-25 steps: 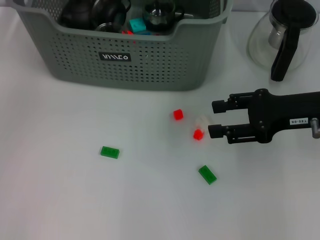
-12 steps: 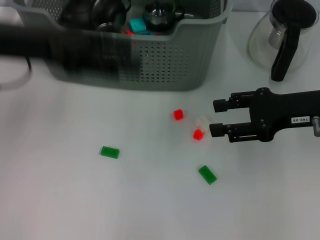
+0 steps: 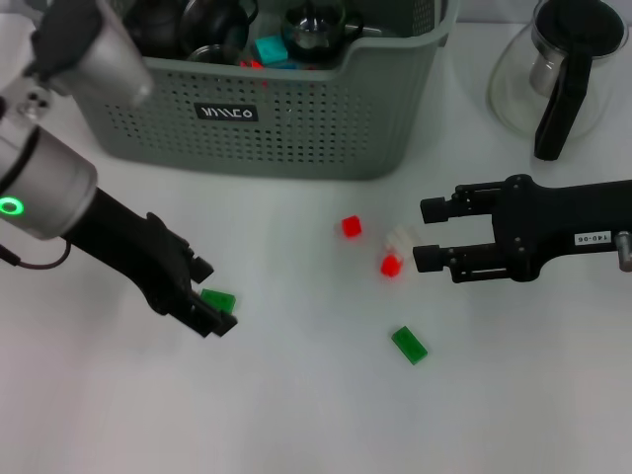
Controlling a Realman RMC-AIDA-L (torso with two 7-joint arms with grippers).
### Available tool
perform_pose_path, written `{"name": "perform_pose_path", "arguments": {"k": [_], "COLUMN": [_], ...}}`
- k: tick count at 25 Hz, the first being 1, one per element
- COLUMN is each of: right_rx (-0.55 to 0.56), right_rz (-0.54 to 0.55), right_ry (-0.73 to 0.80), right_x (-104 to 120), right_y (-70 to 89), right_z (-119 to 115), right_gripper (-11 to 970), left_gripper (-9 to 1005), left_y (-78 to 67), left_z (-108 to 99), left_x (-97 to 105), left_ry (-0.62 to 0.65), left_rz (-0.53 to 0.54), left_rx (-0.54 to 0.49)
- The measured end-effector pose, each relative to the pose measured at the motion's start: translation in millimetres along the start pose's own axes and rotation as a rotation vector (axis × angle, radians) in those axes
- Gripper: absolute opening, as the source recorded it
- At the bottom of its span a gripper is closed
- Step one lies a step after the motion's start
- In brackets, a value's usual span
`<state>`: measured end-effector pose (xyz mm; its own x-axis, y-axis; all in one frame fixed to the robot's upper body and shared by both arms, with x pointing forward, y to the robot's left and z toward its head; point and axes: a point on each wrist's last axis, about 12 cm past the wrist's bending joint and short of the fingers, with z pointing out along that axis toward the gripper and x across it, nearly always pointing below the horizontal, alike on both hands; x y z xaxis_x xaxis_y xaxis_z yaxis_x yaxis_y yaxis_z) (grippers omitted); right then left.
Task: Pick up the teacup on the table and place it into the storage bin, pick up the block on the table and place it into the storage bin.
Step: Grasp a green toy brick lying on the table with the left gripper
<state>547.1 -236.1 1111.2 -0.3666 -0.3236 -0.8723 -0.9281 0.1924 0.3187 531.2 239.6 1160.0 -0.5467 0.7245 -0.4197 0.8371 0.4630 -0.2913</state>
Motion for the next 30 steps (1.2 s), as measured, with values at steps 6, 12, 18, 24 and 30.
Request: {"name": "perform_pose_path", "arguments": {"k": [6,12,18,24,30], "right_rx": [0.001,0.0,0.005,0.003,0.002], "right_rz": [-0.003,-0.007,-0.007,-0.011,-0.011], "right_ry": [-0.001,-0.001,-0.001,-0.002,-0.002], "right_x": [0,-1,0,-1,-2], "right_y": [0.0,-0.1,-0.5,-0.8,-0.8], "right_z": [1,2,1,2,3], "right_gripper": [712,714,713,713,712], "left_gripper": [707,681,435,423,424], "left_y": [-9.7,-10.7,-12.7,-11.4,-7.1], "left_z": [23,40,51,58,64], "left_x": [-15,-27,-32,-35,-34], "left_ry": [0.178,0.225,0.244,0.265,0.29], "left_rz": [0.055,0.101,0.126,0.142,0.146], "left_rx": [-0.122,-0.197,-0.217,-0.254,-0.271]}}
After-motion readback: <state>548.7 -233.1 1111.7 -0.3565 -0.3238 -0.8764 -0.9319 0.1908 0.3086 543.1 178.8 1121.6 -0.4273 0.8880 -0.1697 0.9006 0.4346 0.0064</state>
